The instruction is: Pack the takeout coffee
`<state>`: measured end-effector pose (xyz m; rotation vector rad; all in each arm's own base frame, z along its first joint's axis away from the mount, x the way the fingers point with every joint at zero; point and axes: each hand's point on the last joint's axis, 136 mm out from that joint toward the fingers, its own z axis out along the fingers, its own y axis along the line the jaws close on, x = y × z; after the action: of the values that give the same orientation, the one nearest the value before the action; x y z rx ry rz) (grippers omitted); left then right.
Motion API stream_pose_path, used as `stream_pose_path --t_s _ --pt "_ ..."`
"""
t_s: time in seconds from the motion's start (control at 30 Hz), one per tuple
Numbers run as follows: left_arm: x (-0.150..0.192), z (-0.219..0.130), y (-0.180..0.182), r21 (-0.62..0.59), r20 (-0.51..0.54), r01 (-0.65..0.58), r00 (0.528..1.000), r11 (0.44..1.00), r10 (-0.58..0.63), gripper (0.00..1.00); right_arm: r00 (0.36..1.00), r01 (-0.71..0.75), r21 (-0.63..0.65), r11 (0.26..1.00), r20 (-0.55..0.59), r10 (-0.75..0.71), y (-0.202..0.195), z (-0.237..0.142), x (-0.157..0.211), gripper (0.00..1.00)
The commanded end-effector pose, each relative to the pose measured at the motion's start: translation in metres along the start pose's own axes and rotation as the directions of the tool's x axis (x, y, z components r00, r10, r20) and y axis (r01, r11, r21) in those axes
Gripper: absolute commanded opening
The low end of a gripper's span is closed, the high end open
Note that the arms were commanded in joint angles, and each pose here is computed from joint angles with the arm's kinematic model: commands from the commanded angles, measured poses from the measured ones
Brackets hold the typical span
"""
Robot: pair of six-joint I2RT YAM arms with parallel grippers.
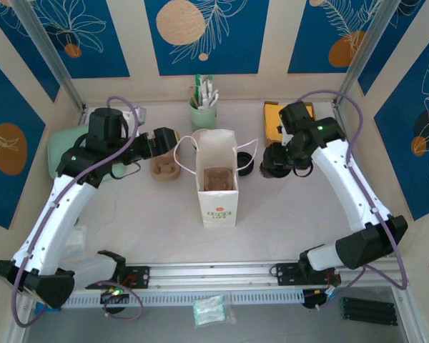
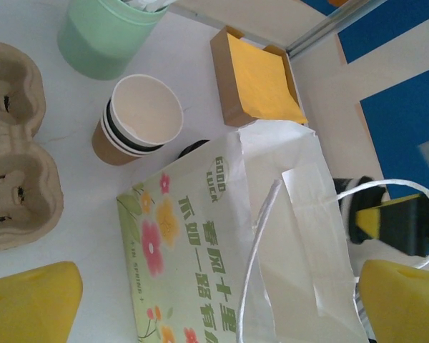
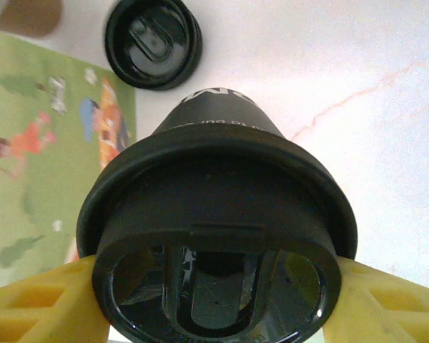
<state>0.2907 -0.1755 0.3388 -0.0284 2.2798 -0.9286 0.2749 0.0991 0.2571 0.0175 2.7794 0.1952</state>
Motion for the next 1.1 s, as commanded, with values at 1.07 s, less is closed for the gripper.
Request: stream_pose_path --t_s 1.07 --pt "0.018 0.037 -0.004 0.013 -0.097 -0.025 0.995 1.000 0.026 0.74 0.930 0.282 -0.178 0.943 0.294 -0.222 0.141 -0.138 -0.026 0.64"
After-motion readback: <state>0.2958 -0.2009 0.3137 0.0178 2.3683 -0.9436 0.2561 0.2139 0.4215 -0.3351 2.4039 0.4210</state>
